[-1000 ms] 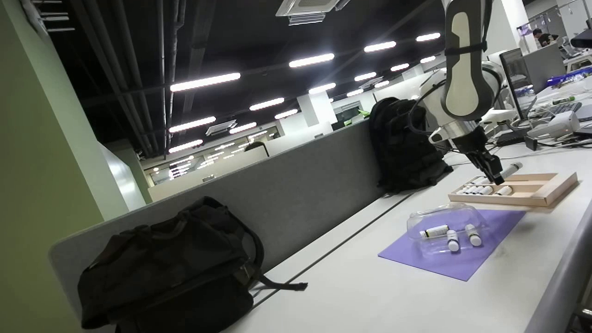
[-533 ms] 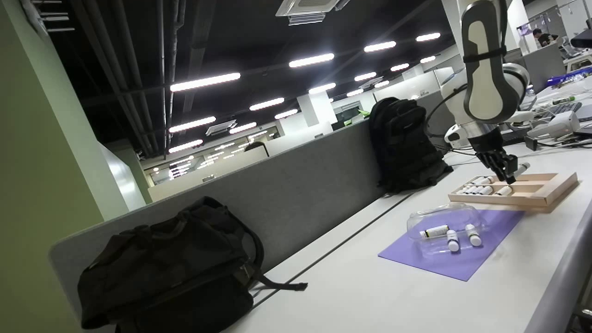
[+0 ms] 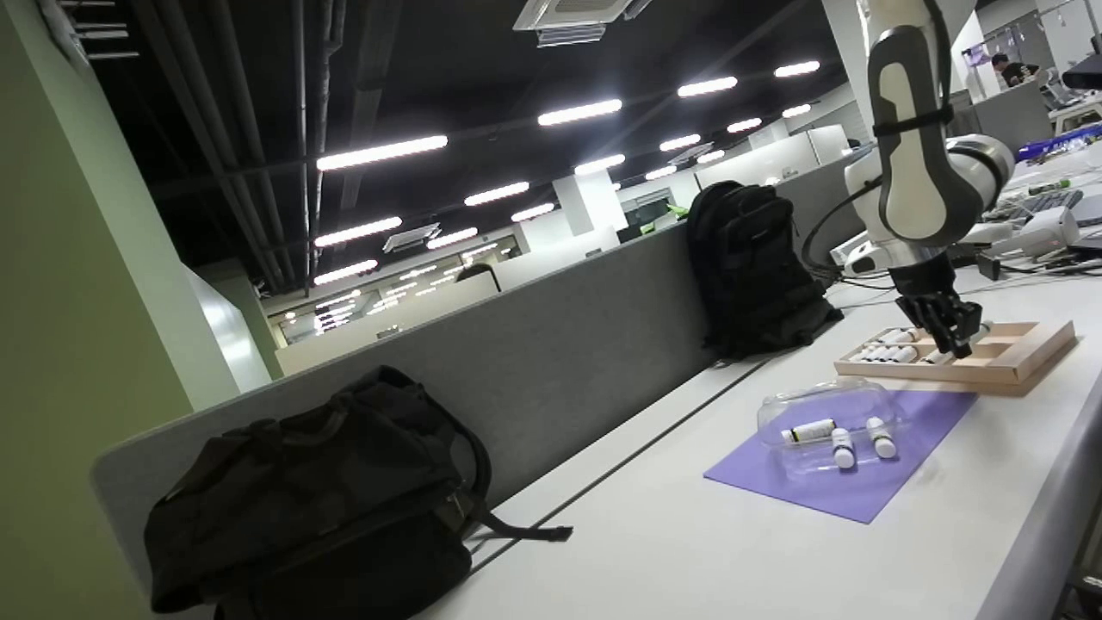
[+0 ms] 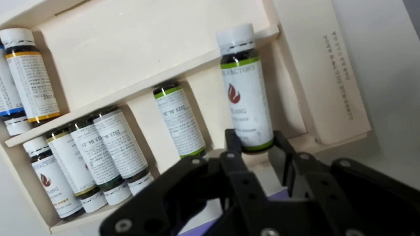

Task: Put one bottle from the storage box on the tray

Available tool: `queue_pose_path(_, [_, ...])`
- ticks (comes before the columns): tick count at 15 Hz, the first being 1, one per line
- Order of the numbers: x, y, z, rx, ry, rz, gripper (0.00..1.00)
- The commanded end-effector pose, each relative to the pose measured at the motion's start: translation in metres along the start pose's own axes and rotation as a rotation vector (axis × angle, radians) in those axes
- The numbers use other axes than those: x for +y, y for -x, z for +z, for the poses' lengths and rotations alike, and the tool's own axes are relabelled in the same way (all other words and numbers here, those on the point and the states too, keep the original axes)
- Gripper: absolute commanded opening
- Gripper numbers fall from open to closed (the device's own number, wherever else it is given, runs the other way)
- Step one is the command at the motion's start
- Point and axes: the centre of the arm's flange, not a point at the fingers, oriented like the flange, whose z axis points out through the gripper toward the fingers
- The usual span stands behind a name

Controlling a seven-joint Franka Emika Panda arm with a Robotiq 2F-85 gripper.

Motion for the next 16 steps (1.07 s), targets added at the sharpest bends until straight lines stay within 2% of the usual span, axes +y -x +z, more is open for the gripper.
queue_pose_path(1, [0.009,0.004,0.013,0.015,0.010,-0.027,0.07])
queue_pose_path(8, [0.005,-0.007,0.017,0.057,0.052,-0.028,0.07])
queue_pose_path(16, [0.006,-0.016,0.002,0.093,0.081,0.005,0.07])
